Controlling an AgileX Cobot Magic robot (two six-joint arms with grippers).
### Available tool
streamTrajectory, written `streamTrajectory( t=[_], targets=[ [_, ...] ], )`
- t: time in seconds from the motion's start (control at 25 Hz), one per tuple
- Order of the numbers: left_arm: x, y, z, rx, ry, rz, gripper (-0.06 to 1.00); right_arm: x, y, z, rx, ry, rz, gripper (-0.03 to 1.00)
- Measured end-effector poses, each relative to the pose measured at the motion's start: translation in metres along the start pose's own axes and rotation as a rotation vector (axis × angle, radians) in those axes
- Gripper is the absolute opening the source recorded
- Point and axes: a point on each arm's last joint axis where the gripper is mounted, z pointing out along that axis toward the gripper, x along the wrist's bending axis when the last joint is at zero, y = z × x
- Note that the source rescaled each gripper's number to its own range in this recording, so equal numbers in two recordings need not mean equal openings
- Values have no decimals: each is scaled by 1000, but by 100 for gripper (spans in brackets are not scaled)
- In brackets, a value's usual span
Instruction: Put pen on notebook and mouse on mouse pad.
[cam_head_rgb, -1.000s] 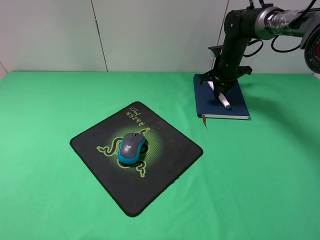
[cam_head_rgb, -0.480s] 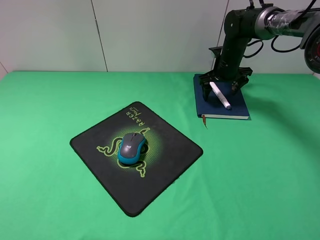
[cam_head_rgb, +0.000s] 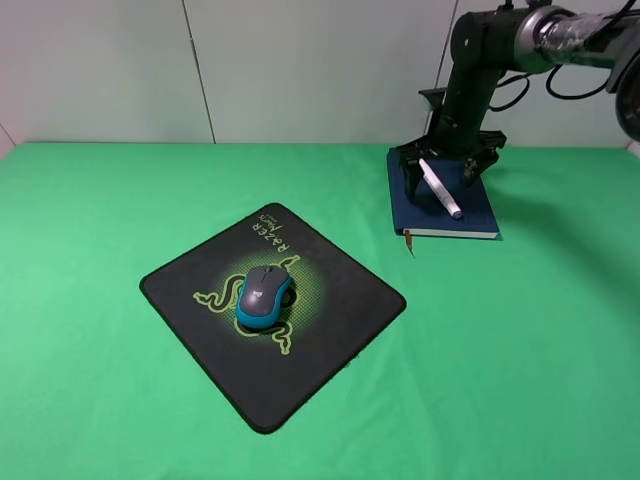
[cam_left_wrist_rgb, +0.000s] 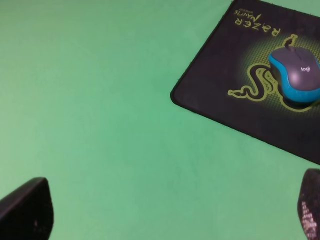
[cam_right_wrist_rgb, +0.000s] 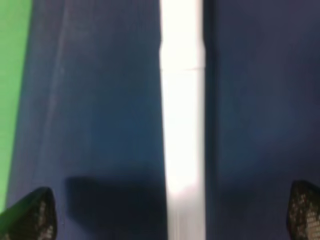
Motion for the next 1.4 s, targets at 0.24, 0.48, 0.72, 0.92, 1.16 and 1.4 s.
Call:
streamTrajectory(
  t=[0.24,0.48,0.72,0.92,1.16,1.4],
  targets=[
    [0,0,0,0,0,0,96,-1,-4,-38,-27,-1,4,100],
    [0,0,0,0,0,0,96,0,-8,-90,-132,21,15,100],
    [0,0,0,0,0,0,96,1,-32,-134,-184,35,23,100],
    [0,0,0,0,0,0,96,3,-74,-154,-148,36,24,100],
    [0,0,0,0,0,0,96,4,-124,-183,-157,37,24,100],
    [0,0,0,0,0,0,96,5,-170,-214,-222,36,25,100]
  ],
)
